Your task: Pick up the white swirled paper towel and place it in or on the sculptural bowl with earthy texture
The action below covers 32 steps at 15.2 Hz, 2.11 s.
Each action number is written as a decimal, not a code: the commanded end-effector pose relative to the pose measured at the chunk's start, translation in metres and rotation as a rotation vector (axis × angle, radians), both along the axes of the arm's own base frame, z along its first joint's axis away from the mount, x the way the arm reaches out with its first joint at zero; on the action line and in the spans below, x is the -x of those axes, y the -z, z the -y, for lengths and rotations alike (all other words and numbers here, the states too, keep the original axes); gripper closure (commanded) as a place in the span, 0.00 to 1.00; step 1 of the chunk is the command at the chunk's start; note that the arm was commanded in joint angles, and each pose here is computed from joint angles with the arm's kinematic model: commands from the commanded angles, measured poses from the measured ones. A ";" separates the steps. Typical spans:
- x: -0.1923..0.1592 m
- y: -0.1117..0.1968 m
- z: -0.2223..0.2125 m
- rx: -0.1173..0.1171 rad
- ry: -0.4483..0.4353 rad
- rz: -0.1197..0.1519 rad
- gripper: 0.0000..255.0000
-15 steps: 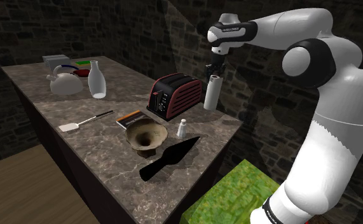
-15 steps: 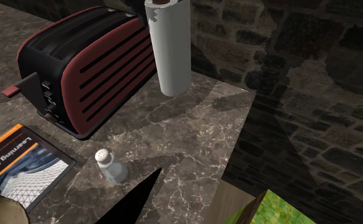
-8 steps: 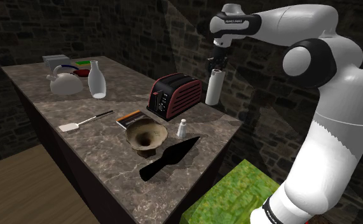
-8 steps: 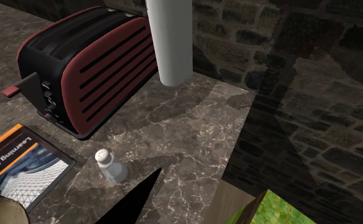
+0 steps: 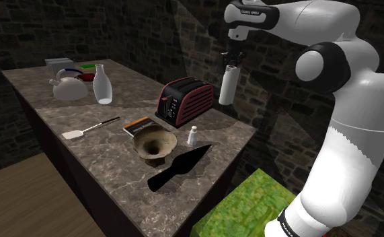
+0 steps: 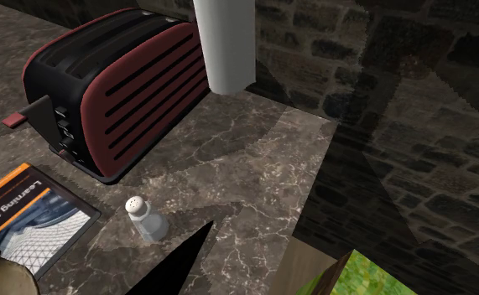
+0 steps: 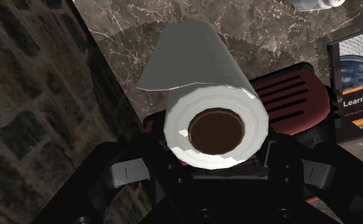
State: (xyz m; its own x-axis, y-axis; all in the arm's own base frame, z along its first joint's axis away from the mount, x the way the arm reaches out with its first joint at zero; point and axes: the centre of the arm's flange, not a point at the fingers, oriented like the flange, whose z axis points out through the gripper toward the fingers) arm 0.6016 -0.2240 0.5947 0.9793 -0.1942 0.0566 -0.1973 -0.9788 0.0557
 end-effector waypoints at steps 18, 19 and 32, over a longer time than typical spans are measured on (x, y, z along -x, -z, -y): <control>0.012 -0.061 -0.168 0.000 0.000 0.000 1.00; 0.013 -0.064 -0.181 0.000 0.000 0.000 1.00; 0.024 -0.094 -0.350 0.000 0.000 0.000 1.00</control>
